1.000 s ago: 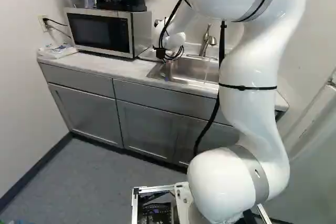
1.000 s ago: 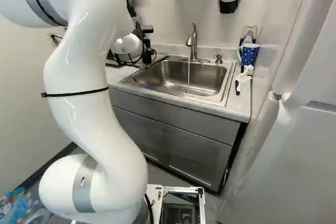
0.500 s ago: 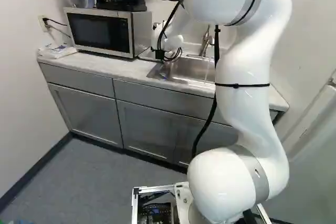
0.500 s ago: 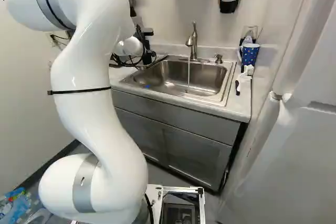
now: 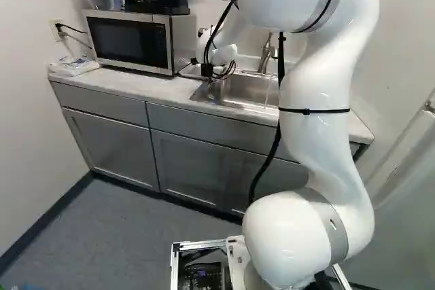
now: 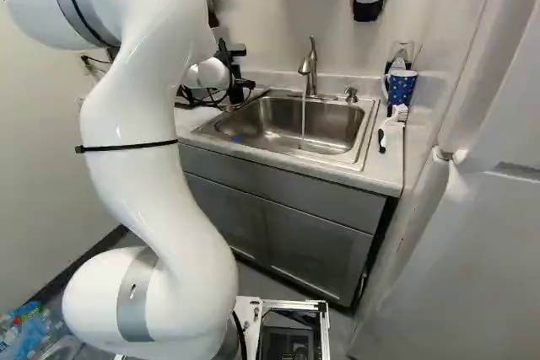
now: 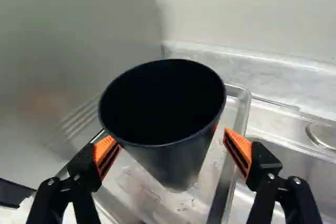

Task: Rinse the cup and place it in the tray

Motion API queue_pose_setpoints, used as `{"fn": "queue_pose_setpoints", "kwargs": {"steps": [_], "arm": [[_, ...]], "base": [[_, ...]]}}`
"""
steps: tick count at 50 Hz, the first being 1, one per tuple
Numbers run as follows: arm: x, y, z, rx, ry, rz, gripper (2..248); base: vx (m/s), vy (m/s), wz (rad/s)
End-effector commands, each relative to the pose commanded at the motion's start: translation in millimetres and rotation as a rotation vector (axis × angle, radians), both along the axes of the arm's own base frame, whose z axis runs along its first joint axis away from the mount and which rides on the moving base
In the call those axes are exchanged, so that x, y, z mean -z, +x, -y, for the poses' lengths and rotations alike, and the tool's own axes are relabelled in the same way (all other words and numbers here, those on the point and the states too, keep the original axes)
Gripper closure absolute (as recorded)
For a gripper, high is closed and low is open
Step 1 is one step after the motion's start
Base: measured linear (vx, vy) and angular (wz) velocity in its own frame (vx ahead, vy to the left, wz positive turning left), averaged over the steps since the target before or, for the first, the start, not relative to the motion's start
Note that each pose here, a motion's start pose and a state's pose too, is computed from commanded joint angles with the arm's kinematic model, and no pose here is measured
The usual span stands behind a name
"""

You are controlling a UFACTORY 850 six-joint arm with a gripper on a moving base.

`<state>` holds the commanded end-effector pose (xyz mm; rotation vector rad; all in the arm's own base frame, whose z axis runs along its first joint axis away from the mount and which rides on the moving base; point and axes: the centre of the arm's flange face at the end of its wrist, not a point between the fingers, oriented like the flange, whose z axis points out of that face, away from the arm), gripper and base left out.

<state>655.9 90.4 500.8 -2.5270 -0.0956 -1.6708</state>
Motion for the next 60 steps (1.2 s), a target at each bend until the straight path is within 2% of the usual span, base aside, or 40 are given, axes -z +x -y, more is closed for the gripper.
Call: {"fn": "queue_pose_setpoints", "kwargs": {"steps": [60], "arm": [[-69.7, -8, 1.2, 0.000, 0.015, 0.112, 3]], "base": [[0.000, 0.000, 0.000]]}}
